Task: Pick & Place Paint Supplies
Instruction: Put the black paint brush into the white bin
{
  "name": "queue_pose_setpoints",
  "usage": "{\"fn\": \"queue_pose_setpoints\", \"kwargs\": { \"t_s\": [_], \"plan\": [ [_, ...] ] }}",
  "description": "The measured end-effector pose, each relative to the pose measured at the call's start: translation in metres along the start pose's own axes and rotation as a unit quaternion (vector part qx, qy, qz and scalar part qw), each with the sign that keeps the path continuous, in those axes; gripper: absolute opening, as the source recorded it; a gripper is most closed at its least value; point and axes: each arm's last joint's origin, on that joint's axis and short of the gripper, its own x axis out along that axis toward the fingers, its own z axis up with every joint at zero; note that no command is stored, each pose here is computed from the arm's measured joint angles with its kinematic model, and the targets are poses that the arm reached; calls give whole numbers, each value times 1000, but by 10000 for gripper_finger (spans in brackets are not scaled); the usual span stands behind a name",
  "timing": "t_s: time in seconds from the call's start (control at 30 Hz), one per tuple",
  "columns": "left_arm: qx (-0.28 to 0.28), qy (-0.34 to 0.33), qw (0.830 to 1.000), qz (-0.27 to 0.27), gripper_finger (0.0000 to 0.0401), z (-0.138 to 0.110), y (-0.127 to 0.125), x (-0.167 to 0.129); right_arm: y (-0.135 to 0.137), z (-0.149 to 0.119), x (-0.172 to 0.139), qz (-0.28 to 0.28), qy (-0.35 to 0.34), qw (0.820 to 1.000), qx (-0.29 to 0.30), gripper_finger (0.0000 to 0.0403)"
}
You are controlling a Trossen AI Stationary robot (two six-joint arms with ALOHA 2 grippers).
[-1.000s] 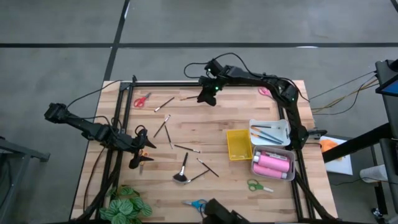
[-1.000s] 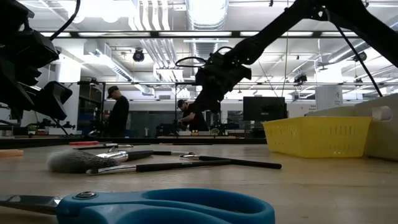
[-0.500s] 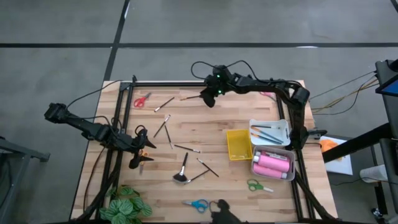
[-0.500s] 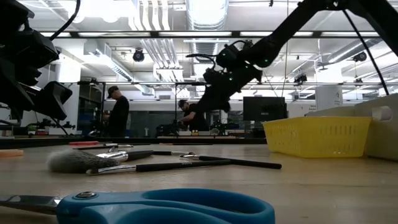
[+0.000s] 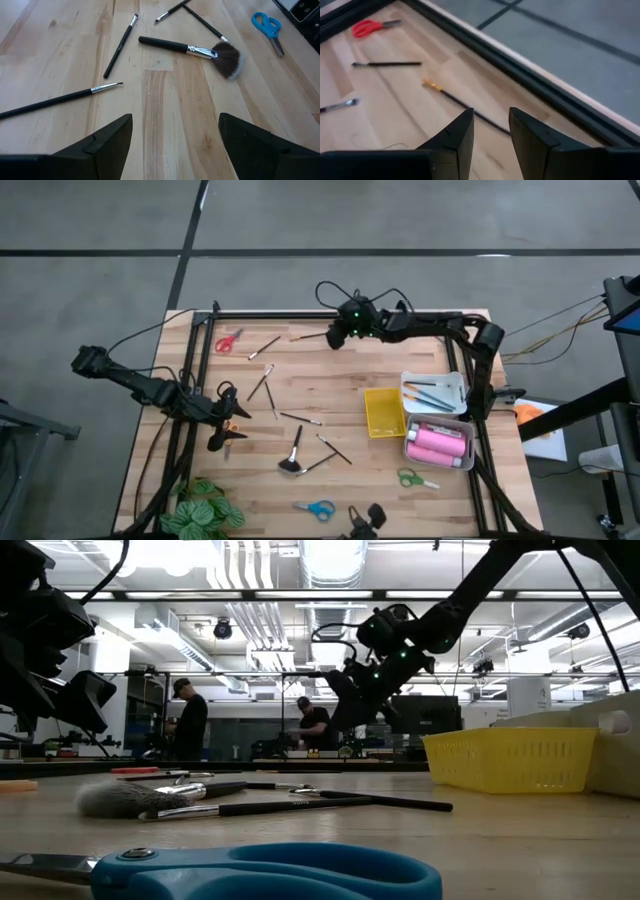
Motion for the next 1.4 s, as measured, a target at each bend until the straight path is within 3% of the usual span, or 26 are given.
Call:
{"fn": "queue_pose_setpoints", "kwargs": {
  "t_s": [0.2, 0.57, 0.83, 1.0, 1.4],
  "plan": [
    [0, 0, 1000, 0, 300, 0, 0, 0, -3, -5, 2, -23, 1, 999, 23, 122],
    [0, 0, 1000, 0, 300, 0, 0, 0, -7, -14, 29, -30, 68, 997, 30, 122],
    [0, 0, 1000, 0, 300, 0, 0, 0, -13, 8, 41, -50, 98, 993, 36, 122],
    [0, 0, 1000, 0, 300, 0, 0, 0, -19, 18, 48, -66, 157, 985, 38, 122],
    [0, 0, 1000, 0, 300, 0, 0, 0, -28, 22, 81, -27, 248, 968, 15, 122]
  ]
}}
